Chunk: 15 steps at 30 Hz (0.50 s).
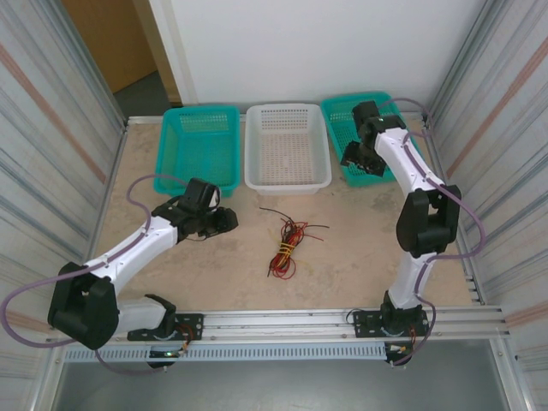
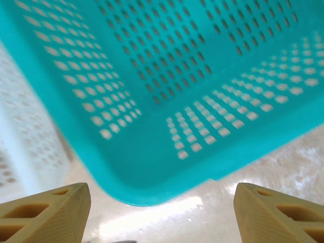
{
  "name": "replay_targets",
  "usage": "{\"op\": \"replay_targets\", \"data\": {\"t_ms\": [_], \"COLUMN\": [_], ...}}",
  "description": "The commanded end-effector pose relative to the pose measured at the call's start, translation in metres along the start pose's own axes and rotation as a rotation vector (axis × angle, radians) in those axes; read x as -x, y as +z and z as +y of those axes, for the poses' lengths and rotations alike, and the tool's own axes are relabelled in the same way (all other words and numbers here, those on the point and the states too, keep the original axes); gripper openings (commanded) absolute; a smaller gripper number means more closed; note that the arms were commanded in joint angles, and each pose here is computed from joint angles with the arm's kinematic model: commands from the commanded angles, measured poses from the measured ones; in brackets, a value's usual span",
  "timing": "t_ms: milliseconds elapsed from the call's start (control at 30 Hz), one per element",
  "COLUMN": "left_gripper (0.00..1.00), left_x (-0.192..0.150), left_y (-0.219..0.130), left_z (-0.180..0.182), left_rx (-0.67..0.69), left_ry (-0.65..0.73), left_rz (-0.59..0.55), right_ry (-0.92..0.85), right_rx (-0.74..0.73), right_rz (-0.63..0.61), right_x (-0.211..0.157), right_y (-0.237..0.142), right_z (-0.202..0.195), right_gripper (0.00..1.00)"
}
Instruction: Untangle the cables
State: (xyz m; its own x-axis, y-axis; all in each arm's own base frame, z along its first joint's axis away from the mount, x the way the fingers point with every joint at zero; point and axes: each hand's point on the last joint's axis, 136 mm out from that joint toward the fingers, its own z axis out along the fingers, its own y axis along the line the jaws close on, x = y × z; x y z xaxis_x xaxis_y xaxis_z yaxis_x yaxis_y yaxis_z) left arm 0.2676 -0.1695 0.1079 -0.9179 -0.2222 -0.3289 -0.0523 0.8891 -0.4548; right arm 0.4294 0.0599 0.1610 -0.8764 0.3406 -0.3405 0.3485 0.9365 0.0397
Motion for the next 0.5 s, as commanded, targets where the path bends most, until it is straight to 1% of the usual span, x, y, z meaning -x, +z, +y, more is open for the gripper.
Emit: {"op": "replay_targets", "data": {"t_ms": [0,100,167,233,300,333,367,467], "left_gripper": [0.39,0.39,0.39,0.39,0.39,0.39,0.39,0.38], "left_x": [-0.002,-0.004,-0.007,-0.01,-0.014,-0.014,-0.014,-0.014], "left_y": [-0.008,-0.011,-0.01,-0.008,-0.006,-0.006,-0.006,-0.006], "left_z": [0.005,0.005,0.006,0.006,0.007,0.007,0.006,0.006], "left_rx": [0.017,0.01,0.009,0.007,0.008,0.005,0.004,0.0], "left_ry": [-0.007,-0.001,0.001,0.001,-0.001,-0.003,-0.004,-0.007], "left_rz": [-0.015,-0.014,-0.006,0.005,0.016,0.016,0.015,0.012], "right_ry": [-0.036,-0.038,-0.039,-0.047,-0.074,-0.08,-0.072,-0.044], "right_rx": [-0.086,-0.105,-0.077,-0.032,0.022,0.035,0.035,0.055], "right_rz": [0.026,0.035,0.063,0.095,0.084,0.072,0.072,0.108], "right_x": [0.006,0.015,0.013,0.007,0.0,-0.004,-0.005,-0.01], "right_y": [0.013,0.022,0.032,0.038,0.036,0.035,0.033,0.034], "right_z": [-0.009,-0.01,-0.007,0.002,0.014,0.018,0.018,0.02], "right_gripper": [0.73,0.67,0.67,0.62,0.64,0.66,0.66,0.61]}}
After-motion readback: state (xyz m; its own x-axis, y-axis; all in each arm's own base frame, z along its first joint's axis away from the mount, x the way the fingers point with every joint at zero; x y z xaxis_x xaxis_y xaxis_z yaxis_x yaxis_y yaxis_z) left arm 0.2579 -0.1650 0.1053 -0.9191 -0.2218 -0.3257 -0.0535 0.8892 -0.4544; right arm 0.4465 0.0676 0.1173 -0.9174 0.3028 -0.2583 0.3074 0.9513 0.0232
